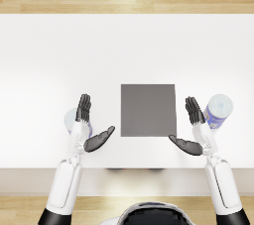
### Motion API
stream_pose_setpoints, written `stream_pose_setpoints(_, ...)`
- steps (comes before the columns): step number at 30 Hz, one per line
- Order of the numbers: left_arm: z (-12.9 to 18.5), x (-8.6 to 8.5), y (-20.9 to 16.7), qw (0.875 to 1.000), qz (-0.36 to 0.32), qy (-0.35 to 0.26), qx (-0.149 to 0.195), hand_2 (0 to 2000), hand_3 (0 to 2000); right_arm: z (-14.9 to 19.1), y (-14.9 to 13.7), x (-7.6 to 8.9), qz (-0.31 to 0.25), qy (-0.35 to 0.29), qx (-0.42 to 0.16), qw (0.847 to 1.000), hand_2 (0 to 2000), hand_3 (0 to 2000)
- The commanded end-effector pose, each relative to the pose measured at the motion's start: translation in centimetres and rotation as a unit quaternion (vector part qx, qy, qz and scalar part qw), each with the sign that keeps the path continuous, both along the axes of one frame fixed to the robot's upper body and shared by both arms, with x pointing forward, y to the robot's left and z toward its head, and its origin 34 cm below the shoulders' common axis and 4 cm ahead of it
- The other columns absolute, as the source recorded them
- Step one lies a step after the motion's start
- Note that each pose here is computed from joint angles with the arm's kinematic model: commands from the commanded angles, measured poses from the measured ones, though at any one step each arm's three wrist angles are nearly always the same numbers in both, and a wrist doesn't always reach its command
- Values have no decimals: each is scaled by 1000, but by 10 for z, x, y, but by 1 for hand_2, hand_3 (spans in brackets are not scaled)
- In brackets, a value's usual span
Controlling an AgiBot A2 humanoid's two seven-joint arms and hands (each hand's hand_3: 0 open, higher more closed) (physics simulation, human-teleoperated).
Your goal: Pick up the blue can on the left and place it in the middle, then pick up the blue can on the right and place it on top of the can in the middle
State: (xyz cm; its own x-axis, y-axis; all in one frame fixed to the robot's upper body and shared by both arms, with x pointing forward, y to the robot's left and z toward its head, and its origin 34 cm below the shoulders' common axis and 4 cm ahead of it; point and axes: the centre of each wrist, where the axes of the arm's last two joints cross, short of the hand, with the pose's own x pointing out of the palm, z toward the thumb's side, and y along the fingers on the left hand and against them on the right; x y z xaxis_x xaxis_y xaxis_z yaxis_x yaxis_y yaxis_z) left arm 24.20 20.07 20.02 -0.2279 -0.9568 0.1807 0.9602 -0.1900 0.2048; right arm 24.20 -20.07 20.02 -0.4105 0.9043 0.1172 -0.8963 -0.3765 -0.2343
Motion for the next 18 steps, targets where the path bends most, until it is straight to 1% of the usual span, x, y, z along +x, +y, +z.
stream_pose_setpoints(1,0,0,0,1000,0,0,0,0,0,0,0,0,0,0,0,1000,0,0)
stream_pose_setpoints(18,0,0,0,1000,0,0,0,0,0,0,0,0,0,0,0,1000,0,0)
